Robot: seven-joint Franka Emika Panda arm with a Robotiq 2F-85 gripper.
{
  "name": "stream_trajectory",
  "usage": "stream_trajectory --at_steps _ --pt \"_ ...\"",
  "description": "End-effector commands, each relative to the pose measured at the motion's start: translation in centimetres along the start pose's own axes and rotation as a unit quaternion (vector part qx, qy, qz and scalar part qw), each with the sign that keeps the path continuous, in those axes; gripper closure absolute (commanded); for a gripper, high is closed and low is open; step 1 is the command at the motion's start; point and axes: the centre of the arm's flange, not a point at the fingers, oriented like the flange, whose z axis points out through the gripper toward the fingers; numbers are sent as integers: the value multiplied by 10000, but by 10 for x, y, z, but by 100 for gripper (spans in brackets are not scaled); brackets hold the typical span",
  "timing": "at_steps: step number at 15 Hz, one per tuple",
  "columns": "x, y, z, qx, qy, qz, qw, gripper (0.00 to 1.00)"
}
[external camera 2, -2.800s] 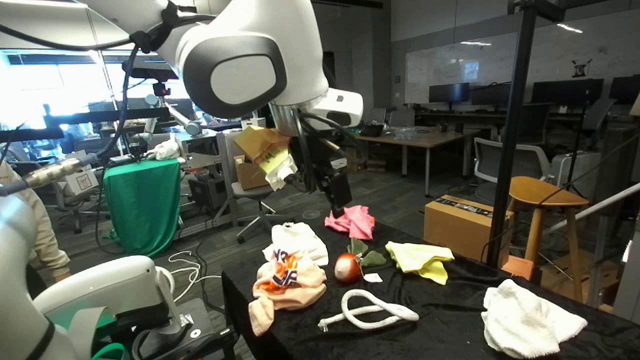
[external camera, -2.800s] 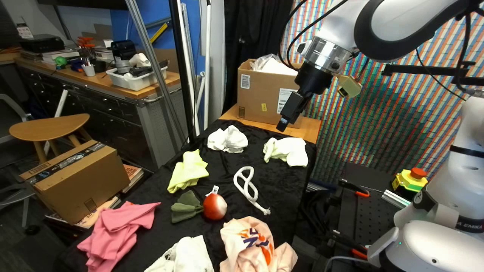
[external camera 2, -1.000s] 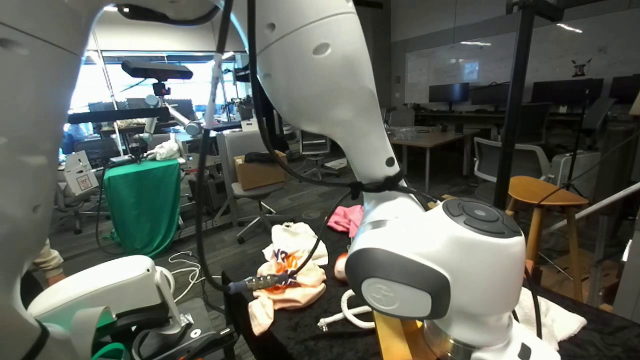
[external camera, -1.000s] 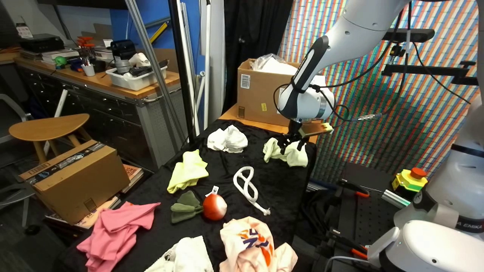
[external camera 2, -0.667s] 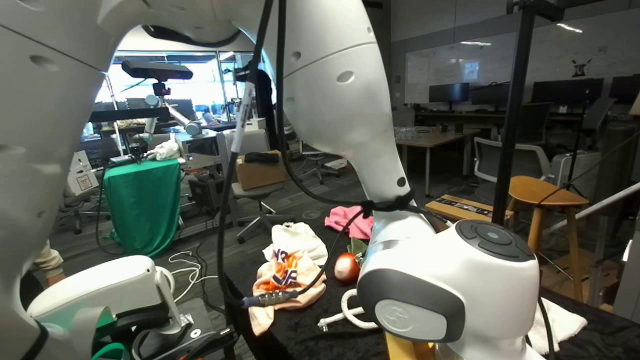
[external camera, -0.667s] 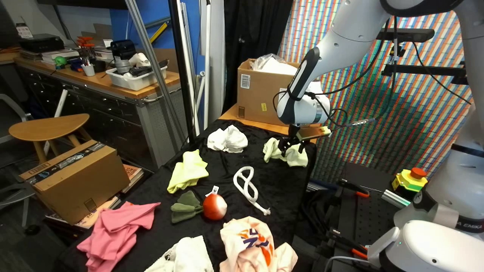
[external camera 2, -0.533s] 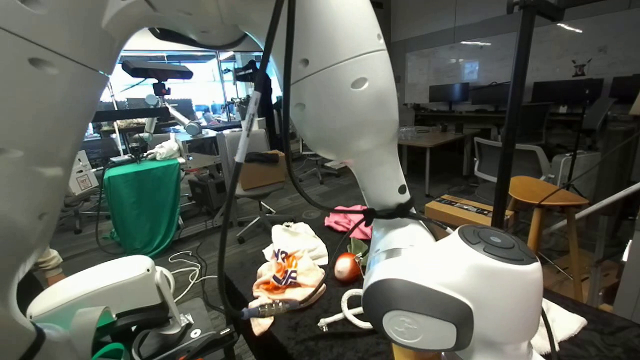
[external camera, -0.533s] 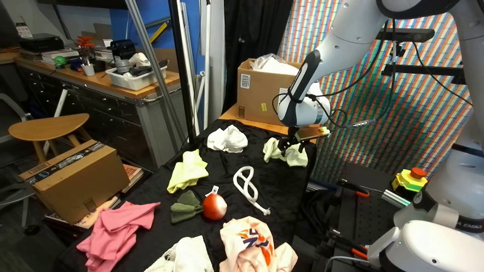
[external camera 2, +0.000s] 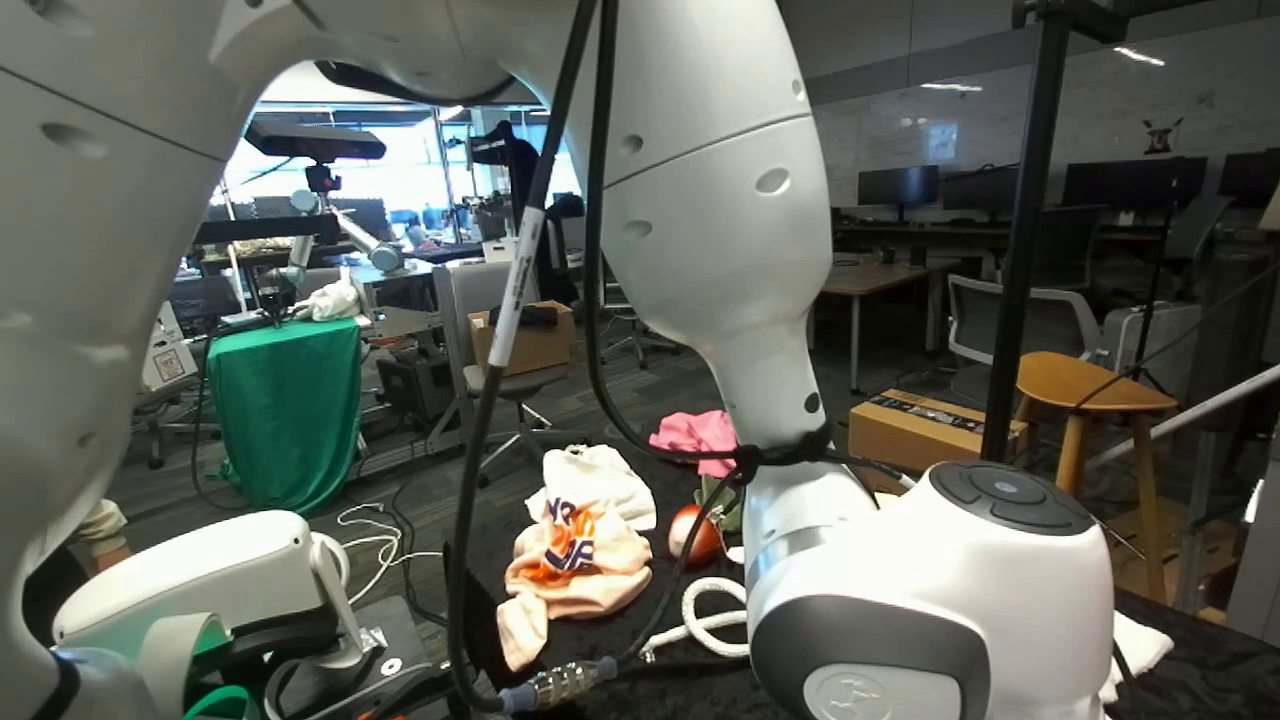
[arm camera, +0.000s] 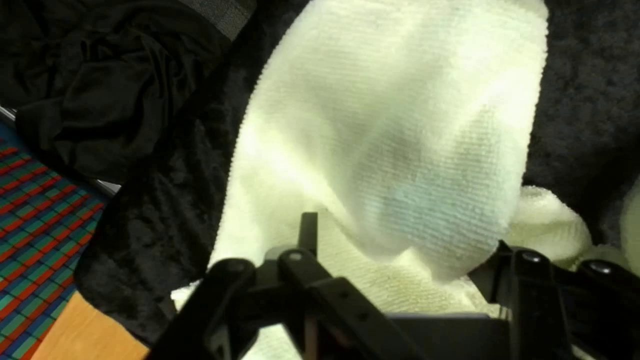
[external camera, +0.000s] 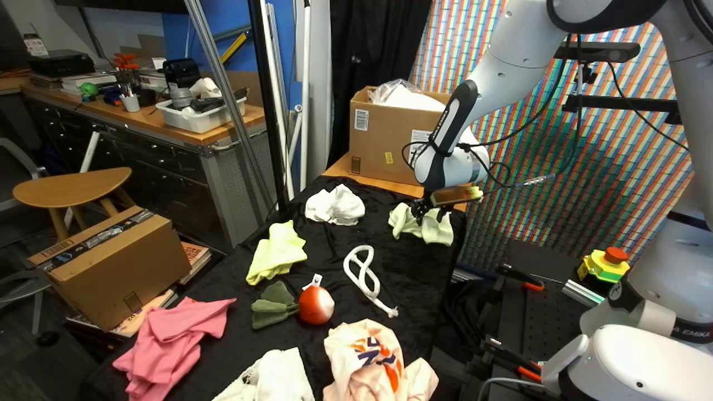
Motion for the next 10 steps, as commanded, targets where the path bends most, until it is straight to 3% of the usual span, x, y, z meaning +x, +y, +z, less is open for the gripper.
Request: stream_trajectory --at_steps 1,6,9,10 --pt "4 -4 3 33 75 71 9999 58" --pt "0 -9 2 114 -28 80 9999 92" --pt "-4 -14 0 251 -82 53 9996 96" --pt "-5 -15 -1 319 -78 60 9994 93"
